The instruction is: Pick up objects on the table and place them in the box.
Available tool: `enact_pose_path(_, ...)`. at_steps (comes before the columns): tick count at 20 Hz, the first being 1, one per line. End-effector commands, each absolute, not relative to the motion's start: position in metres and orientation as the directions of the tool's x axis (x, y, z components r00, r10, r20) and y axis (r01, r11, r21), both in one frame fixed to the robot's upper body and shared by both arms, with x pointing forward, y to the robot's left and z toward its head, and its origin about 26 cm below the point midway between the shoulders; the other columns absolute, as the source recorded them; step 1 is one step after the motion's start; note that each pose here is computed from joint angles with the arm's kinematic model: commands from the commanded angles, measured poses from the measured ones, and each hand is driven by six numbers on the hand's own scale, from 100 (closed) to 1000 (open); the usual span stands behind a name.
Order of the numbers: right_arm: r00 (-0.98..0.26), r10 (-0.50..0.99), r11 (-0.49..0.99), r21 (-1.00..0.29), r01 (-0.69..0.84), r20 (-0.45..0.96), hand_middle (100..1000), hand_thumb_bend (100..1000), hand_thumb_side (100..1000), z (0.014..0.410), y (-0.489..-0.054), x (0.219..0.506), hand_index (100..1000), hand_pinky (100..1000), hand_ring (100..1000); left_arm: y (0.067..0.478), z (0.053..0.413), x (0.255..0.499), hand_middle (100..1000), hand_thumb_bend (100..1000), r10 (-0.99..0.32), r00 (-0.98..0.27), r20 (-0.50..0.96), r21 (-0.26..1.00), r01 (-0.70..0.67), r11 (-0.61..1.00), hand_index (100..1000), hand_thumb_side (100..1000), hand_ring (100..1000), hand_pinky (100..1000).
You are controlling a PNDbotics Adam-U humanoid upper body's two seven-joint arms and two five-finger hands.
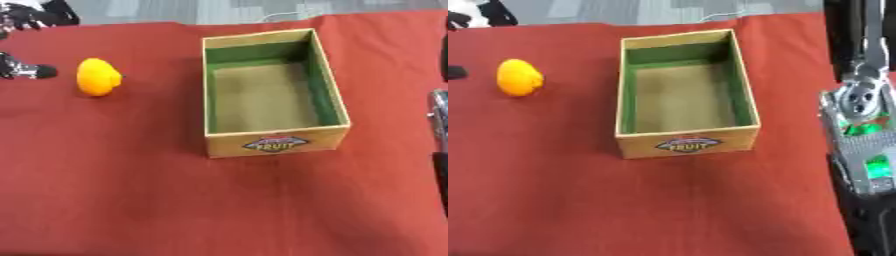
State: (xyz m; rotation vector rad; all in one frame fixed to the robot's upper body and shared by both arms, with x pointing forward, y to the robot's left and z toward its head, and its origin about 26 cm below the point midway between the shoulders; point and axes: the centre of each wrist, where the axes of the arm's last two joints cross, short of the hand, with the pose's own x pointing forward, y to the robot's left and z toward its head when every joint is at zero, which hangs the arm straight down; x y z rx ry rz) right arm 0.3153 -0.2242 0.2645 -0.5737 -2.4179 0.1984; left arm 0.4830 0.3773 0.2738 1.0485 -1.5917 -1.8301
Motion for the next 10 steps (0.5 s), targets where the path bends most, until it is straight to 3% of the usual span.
enact_pose_path(1,-0.728,0.437,0.899,-0.27,0.344,0.528,589,100,1000,0.2726,-0.2225,0.3112,882,821,788,0.3723,0.2875,0.4848,828,637,-0.765,-0.581,-0.276,0.961,-0.158,-0.228,996,900,800,727)
enact_pose_path(7,-0.727,0.436,0.9,-0.271,0.342,0.53,588,100,1000,0.2719,-0.2227,0.3112,880,822,789,0.3685,0.2829,0.488,834,689,-0.767,-0.571,-0.294,0.954,-0.132,-0.267,1000,854,818,740)
enact_pose_path(10,-0.727,0.436,0.9,-0.272,0.341,0.531,588,100,1000,0.2717,-0.2226,0.3112,879,822,789,0.3666,0.2788,0.4899,839,741,-0.777,-0.557,-0.293,0.953,-0.104,-0.285,1000,766,837,768)
